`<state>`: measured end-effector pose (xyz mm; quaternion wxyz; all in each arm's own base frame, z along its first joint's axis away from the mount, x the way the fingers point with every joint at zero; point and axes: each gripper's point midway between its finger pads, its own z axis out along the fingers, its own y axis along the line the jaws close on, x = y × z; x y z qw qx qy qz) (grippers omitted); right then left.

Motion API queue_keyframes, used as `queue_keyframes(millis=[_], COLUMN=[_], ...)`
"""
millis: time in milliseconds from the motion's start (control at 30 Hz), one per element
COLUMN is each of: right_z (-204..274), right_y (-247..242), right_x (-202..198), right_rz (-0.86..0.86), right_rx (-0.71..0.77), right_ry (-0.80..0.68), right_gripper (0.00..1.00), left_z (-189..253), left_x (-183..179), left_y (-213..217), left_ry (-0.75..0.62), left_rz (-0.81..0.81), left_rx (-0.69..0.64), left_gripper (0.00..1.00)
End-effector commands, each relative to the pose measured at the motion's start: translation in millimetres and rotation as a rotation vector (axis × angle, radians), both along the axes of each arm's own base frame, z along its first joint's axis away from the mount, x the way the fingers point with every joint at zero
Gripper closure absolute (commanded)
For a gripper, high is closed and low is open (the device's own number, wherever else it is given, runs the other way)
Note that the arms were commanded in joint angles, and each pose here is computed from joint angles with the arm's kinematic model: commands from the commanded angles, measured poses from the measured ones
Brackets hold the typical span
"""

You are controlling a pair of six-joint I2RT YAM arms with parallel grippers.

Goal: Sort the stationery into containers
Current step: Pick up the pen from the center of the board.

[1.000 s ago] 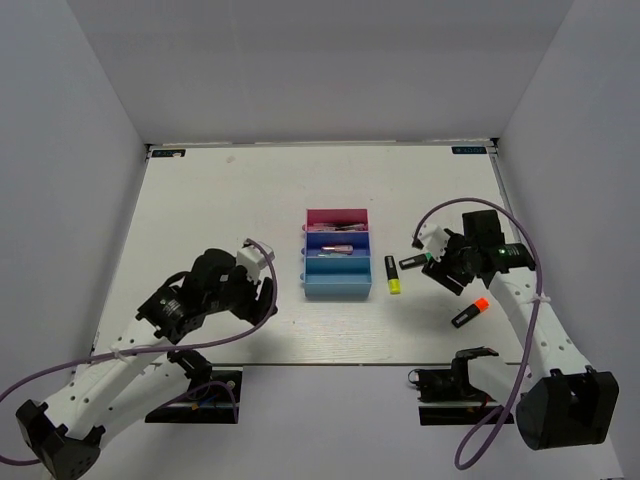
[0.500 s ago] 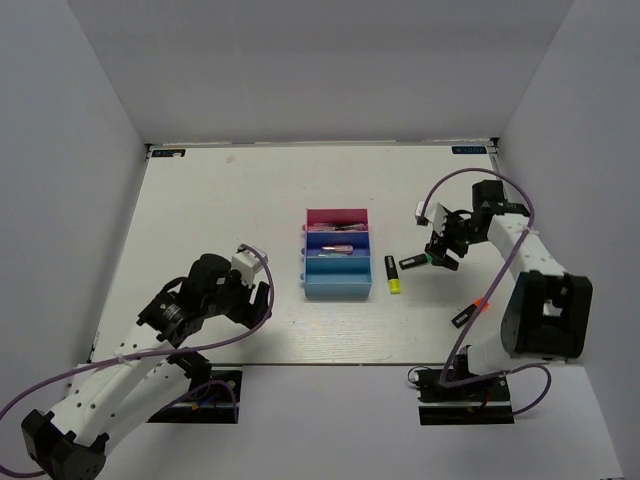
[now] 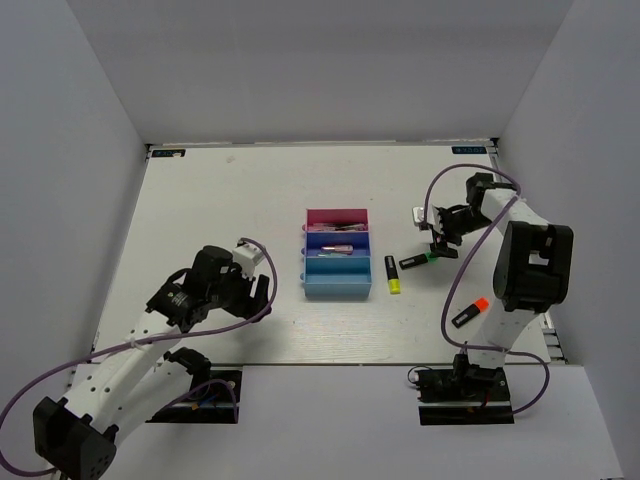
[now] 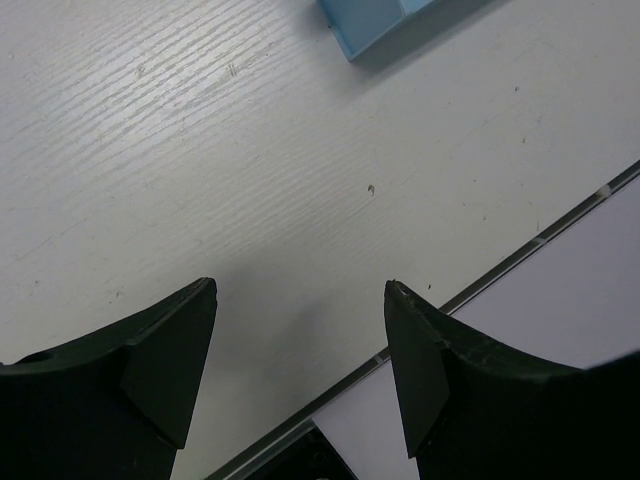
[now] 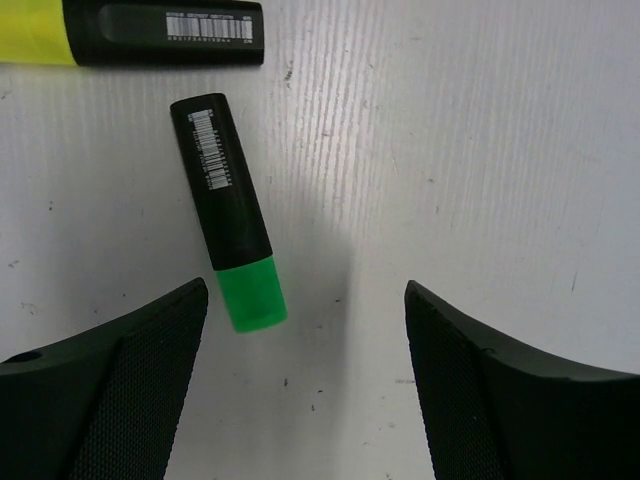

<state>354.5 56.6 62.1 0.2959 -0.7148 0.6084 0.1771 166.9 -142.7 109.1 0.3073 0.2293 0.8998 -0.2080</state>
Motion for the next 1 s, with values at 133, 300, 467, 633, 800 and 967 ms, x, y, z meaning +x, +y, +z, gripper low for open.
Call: queue_keyframes(millis=[133, 300, 467, 633, 800, 967], right_z=[-3.4, -17.8, -36.3, -44.0, -50.5, -57.9], right_y=[15.7, 17.3, 22.6, 23.8, 16.0, 4.3], right_x=[-32.1, -42.4, -35.8, -26.5, -25.4, -41.8], right_rz=[0.247, 0.254, 0.245, 0.217, 0.234, 0.269], right_rx=[0.028, -0.007, -0.072, -0.113, -0.168, -0.232], right_ry=[0.035, 0.077, 0.098, 0.144, 0.203, 0.267], right_gripper=[0.19, 0.19, 0.20, 0.25, 0.36, 0.59], left_z=[3.9, 2.5, 2.8, 5.0, 6.6, 10.0], left_x=[4.0, 4.0, 3.6, 3.9, 3.7, 2.9], left_y=[-4.3, -3.4, -3.4, -2.5, -1.7, -0.9], left_ry=[-0.008, -0.011, -0.008, -0.023, -0.025, -0.034], left_rz=[-0.002, -0.004, -0.005, -0.001, 0.001, 0.007], left_rx=[-0.025, -0.019, -0.020, -0.022, -0.022, -0.028], left_gripper=[0.22, 0.22, 0.22, 0.22, 0.21, 0.21])
